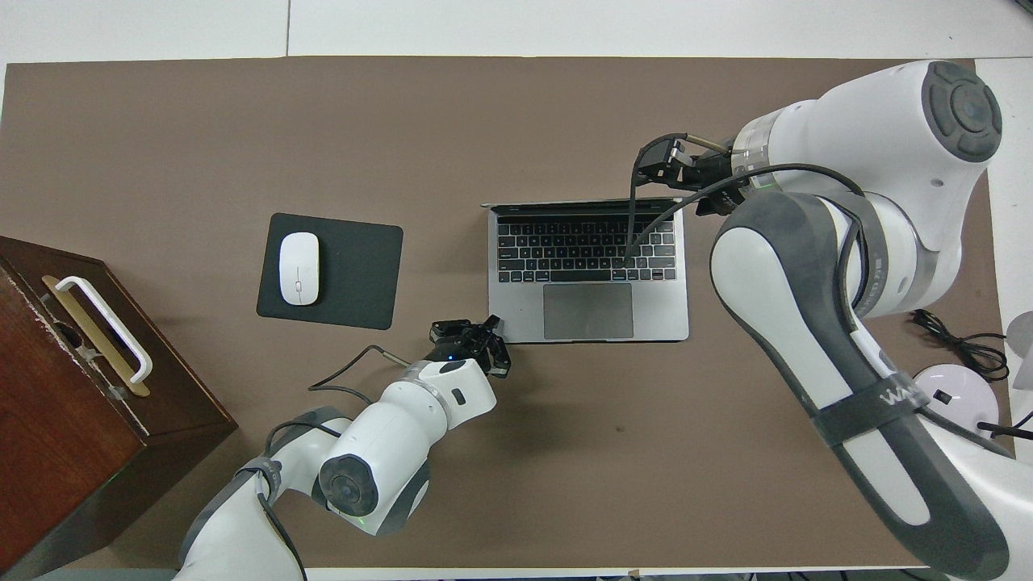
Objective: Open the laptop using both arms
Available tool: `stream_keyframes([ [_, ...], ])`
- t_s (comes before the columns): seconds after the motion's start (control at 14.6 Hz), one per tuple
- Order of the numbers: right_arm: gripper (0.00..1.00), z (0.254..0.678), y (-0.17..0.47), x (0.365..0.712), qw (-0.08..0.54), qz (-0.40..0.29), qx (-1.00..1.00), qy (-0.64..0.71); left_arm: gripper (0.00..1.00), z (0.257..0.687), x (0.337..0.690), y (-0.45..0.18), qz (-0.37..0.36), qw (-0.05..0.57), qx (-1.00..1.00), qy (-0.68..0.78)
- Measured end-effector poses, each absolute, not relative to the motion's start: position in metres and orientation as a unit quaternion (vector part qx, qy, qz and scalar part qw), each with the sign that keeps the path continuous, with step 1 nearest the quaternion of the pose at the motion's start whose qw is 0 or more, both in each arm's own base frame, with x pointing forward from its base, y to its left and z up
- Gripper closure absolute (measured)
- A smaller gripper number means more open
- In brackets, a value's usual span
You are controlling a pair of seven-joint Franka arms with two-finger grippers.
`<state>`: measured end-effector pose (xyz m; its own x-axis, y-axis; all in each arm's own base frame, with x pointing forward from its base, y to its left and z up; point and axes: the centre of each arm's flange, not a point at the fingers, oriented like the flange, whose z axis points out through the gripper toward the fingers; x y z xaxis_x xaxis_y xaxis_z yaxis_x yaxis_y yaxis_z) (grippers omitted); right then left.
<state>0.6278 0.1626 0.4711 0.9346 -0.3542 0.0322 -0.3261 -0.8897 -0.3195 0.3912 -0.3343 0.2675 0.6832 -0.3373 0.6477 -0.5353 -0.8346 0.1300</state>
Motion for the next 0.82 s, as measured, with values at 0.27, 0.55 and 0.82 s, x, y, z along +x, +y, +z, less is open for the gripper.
stream_keyframes([
  [0.27,0.0,0.479,0.162,0.634,0.153,-0.055,-0.972,0.171,0.99,0.267,0.391,-0.334,0.317,0.156,0.904,-0.242],
  [0.55,0.0,0.483,0.156,0.641,0.151,-0.057,-0.972,0.174,0.99,0.267,0.391,-0.334,0.317,0.156,0.904,-0.242],
  [0.82,0.0,0.484,0.151,0.645,0.148,-0.06,-0.971,0.176,0.99,0.267,0.391,-0.334,0.317,0.156,0.904,-0.242],
])
